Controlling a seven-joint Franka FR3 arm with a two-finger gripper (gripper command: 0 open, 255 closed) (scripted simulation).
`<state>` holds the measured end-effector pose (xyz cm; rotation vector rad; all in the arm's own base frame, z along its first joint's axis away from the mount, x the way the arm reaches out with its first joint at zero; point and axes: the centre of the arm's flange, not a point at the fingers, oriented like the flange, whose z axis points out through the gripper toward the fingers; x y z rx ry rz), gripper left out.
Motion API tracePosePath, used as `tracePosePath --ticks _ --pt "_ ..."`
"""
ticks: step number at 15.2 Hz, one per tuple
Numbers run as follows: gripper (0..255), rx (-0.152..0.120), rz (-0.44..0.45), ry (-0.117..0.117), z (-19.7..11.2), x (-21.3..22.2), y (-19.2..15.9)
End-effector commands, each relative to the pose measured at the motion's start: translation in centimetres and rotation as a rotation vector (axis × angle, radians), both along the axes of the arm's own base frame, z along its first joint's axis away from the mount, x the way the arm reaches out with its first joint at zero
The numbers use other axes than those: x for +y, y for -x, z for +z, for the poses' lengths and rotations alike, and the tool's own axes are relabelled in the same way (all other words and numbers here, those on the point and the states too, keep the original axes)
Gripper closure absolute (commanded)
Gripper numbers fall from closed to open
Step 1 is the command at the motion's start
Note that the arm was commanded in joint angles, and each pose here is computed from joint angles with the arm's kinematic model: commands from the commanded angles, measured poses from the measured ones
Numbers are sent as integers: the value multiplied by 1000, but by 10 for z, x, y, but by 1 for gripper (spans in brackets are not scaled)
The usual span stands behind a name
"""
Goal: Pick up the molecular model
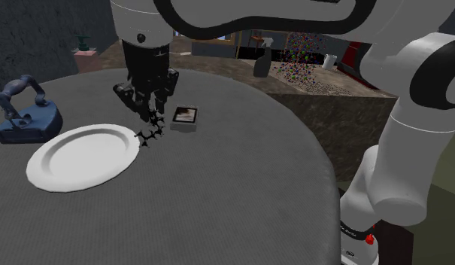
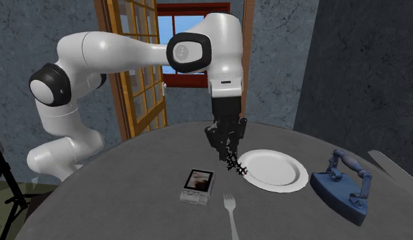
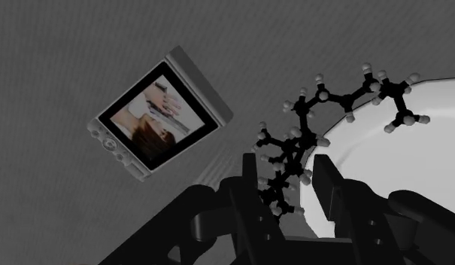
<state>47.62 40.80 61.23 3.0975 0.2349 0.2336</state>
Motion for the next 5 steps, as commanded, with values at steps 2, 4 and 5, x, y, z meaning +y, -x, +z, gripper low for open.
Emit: tracePosePath --ticks 2,4,5 --pt "255 0 0 0 17 -1 -2" --pt "255 0 0 0 23 -1 -2" --pt "255 0 0 0 23 -1 -2"
